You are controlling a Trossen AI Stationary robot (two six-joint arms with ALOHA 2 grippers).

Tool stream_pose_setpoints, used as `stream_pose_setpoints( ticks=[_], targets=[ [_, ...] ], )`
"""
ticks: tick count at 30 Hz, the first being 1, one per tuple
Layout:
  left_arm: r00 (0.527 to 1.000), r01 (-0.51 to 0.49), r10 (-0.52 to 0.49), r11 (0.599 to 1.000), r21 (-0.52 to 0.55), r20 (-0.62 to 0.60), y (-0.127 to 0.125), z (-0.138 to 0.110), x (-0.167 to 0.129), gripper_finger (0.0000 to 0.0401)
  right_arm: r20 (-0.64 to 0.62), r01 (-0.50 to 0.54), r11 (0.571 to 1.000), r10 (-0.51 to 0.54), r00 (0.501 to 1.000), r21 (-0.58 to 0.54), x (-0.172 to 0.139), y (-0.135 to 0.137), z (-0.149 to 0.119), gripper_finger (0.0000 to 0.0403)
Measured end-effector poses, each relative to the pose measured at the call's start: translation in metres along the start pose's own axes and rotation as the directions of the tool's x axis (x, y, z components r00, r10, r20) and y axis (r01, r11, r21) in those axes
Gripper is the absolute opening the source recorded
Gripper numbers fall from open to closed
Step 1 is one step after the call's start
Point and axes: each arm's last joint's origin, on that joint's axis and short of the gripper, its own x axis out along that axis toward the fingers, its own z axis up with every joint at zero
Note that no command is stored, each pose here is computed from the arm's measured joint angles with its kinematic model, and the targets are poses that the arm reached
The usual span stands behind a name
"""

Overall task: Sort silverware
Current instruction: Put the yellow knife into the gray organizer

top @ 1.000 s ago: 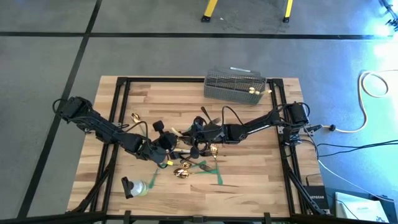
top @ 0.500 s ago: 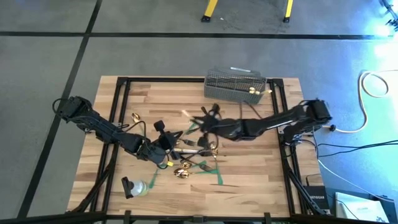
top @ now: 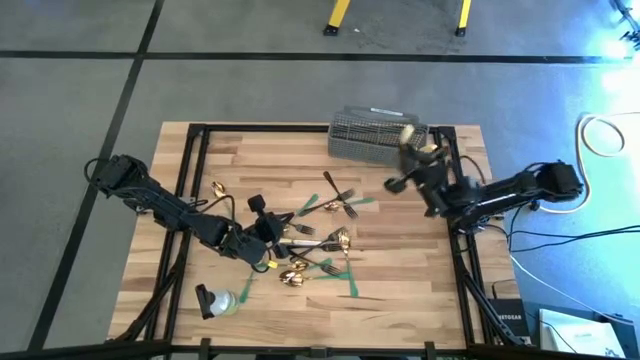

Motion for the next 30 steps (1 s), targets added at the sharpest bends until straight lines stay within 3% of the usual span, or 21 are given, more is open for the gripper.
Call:
stream_pose_setpoints(
  ticks=[5,9,17,24,30],
  targets=[
    [1.000,0.003,-0.003,1.000,0.001,-0.002,0.000,-0.001,0.000,0.0000,0.025,0.123,0.979,-0.120,0.992,-0.161,0.015,-0.024,-0.005,0.0014],
    [1.000,0.006,-0.006,1.000,0.007,-0.004,0.000,-0.001,0.000,0.0000,0.050,0.204,0.953,-0.198,0.979,-0.225,0.028,-0.042,-0.014,0.0014],
    [1.000,0.026,-0.026,0.999,0.020,-0.012,-0.001,-0.002,0.000,0.0000,0.031,0.325,0.930,-0.325,0.945,-0.172,0.043,-0.072,-0.032,0.0014],
    [0.999,0.034,-0.034,0.999,0.017,-0.013,-0.001,-0.002,0.000,0.0000,-0.130,0.280,0.941,-0.307,0.943,-0.191,0.048,-0.077,-0.055,0.0025],
    [0.999,0.038,-0.038,0.999,0.015,-0.013,-0.001,-0.002,0.000,0.0000,-0.142,0.329,0.930,-0.352,0.925,-0.161,0.048,-0.079,-0.055,0.0051]
  ],
)
